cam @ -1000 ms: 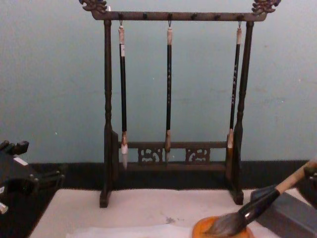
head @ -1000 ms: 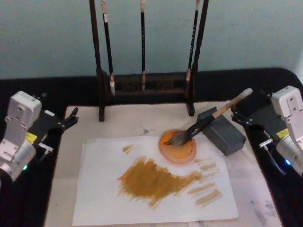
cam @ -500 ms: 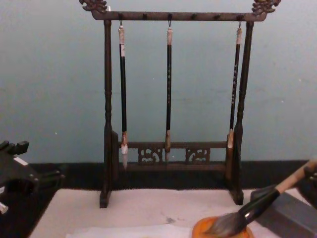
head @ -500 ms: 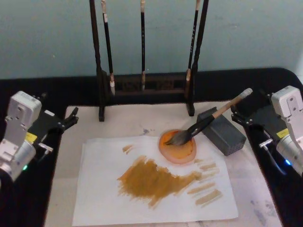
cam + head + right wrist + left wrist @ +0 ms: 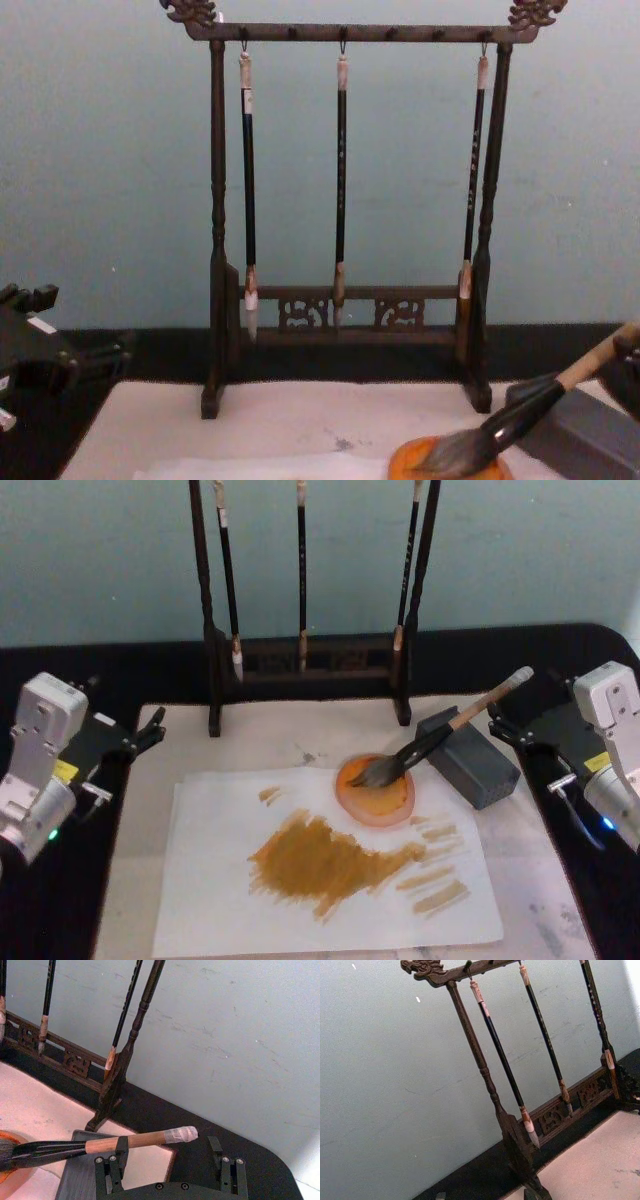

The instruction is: Pick up the brush from the inkstone, write on the paper, then place the brush back to its original position.

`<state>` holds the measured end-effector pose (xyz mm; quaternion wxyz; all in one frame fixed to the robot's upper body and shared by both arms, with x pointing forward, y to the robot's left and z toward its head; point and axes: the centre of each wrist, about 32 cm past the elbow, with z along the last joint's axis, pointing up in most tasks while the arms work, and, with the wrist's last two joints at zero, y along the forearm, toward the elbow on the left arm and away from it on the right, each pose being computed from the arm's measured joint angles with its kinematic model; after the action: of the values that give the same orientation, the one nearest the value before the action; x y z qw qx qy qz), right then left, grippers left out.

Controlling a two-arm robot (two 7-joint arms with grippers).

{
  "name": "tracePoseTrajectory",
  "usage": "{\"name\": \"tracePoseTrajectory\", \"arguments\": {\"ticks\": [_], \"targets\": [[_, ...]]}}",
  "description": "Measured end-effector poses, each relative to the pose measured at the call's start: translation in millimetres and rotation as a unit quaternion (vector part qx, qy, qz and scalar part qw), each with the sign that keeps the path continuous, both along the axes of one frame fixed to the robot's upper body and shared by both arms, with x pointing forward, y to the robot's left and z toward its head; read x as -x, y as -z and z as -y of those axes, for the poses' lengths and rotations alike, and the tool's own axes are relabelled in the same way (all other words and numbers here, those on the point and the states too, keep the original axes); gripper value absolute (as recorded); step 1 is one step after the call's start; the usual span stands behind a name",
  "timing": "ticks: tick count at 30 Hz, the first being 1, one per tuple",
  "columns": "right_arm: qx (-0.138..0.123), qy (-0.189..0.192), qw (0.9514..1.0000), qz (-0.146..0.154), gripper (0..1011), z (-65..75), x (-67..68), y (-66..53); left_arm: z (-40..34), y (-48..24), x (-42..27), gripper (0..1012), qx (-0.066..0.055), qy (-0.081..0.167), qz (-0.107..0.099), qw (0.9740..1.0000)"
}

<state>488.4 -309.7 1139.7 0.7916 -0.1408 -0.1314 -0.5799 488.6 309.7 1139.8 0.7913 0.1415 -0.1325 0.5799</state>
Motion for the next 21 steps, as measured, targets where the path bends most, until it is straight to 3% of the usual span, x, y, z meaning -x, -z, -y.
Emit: {"name": "tracePoseTrajectory", "arguments": {"ticks": [7,14,15,17,18,21], "targets": [[-0.026,0.002,0.9996,-0.006,1000,-0.9,1.3,-1.8,0.0,0.0,0.0,1010,0.0,0.0,0.0,1.0],[-0.1,0.015,0.9944,-0.033,1000,-4.3,4.0,-7.5,0.0,0.0,0.0,1010,0.0,0.0,0.0,1.0],[-0.127,0.021,0.9906,-0.046,1000,-5.2,4.2,-9.4,0.0,0.0,0.0,1010,0.0,0.0,0.0,1.0],[-0.157,0.028,0.9854,-0.059,1000,-5.8,4.5,-11.2,0.0,0.0,0.0,1010,0.0,0.0,0.0,1.0],[-0.189,0.036,0.9787,-0.071,1000,-7.0,4.8,-13.3,0.0,0.0,0.0,1010,0.0,0.0,0.0,1.0],[-0.231,0.045,0.968,-0.087,1000,-8.3,5.2,-16.2,0.0,0.0,0.0,1010,0.0,0.0,0.0,1.0]]}}
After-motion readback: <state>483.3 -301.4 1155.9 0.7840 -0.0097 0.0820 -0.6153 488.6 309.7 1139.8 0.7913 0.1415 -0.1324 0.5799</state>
